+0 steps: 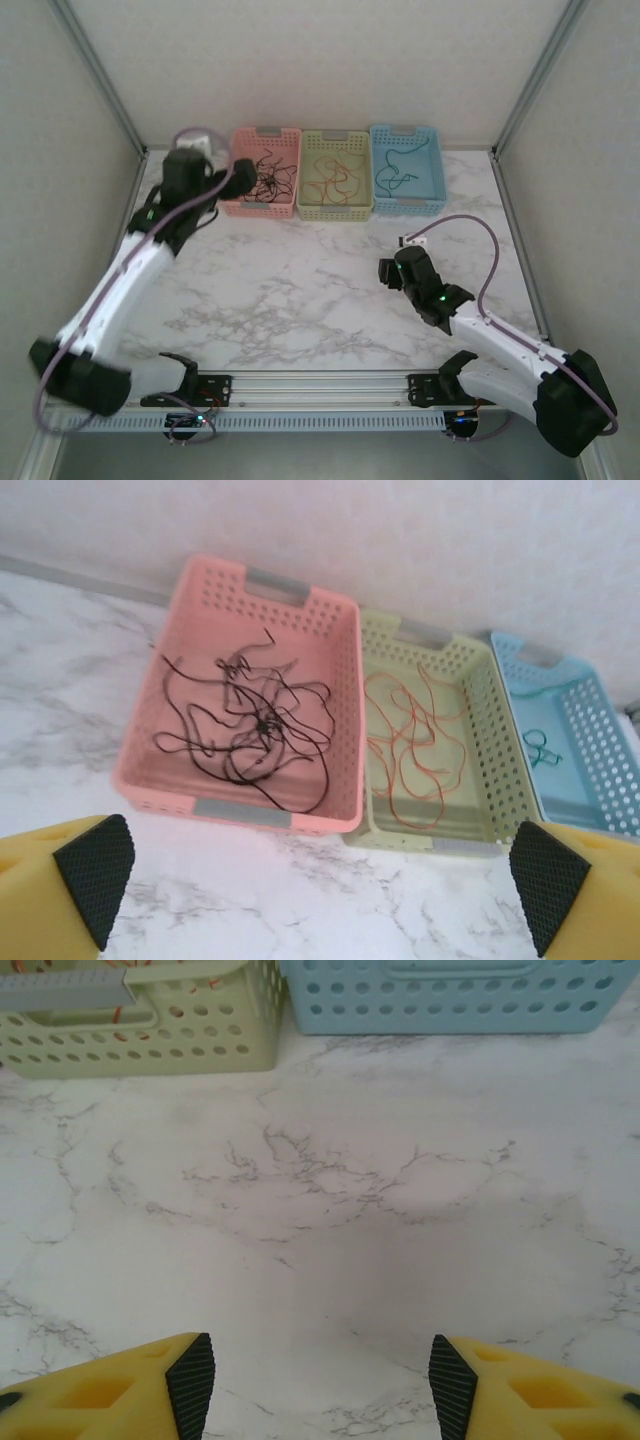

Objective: Untangle the cables

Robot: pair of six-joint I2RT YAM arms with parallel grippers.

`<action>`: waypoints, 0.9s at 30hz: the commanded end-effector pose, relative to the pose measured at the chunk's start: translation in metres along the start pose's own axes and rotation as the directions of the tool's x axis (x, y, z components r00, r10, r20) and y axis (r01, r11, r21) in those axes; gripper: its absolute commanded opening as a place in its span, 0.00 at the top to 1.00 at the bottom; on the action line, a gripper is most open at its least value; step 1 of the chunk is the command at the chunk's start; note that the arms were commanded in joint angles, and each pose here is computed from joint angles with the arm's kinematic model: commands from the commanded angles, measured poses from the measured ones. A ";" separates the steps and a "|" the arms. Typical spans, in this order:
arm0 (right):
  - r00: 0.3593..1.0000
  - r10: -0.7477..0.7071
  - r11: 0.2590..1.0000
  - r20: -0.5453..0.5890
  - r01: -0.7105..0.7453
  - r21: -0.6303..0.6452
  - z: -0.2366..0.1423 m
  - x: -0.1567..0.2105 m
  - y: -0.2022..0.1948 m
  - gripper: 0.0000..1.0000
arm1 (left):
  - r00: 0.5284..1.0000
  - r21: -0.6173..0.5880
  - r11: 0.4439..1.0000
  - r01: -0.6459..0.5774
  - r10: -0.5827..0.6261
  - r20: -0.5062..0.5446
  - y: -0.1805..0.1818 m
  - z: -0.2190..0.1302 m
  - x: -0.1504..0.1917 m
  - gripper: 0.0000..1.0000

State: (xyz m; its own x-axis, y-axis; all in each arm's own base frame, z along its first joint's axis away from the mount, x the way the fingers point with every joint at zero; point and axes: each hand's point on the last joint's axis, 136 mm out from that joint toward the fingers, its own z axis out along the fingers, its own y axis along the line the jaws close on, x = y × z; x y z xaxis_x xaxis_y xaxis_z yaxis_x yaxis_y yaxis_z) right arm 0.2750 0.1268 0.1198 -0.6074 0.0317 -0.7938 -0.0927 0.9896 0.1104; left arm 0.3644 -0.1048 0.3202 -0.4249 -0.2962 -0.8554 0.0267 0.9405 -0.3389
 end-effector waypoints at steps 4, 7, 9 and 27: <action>0.976 0.008 0.997 0.217 -0.024 0.075 -0.028 -0.048 -0.019 0.32 | 0.974 -0.343 0.939 0.031 0.048 0.221 0.102 -0.035 0.047 0.00; 0.949 -0.031 0.989 0.315 -0.016 0.145 -0.042 -0.072 -0.032 0.30 | 0.951 -0.380 0.924 0.038 0.083 0.296 0.122 -0.044 0.062 0.00; 0.936 -0.057 0.974 0.347 -0.024 0.224 -0.049 -0.082 -0.049 0.29 | 0.937 -0.424 0.905 0.035 0.118 0.328 0.134 -0.047 0.068 0.00; 0.912 0.055 0.842 0.406 -0.261 0.473 0.011 -0.035 -0.174 0.26 | 0.961 -0.518 0.844 -0.141 0.243 0.134 0.192 0.058 0.124 0.03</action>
State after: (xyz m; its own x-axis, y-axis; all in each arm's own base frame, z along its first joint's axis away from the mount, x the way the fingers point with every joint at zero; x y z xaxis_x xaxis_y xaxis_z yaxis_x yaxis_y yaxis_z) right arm 0.2927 -0.0469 0.0902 -0.3915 0.1217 -0.9121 0.4517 0.8890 -0.0752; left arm 0.3519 0.0276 0.1180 -0.3398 -0.0823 -0.9369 -0.4050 0.9119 0.0668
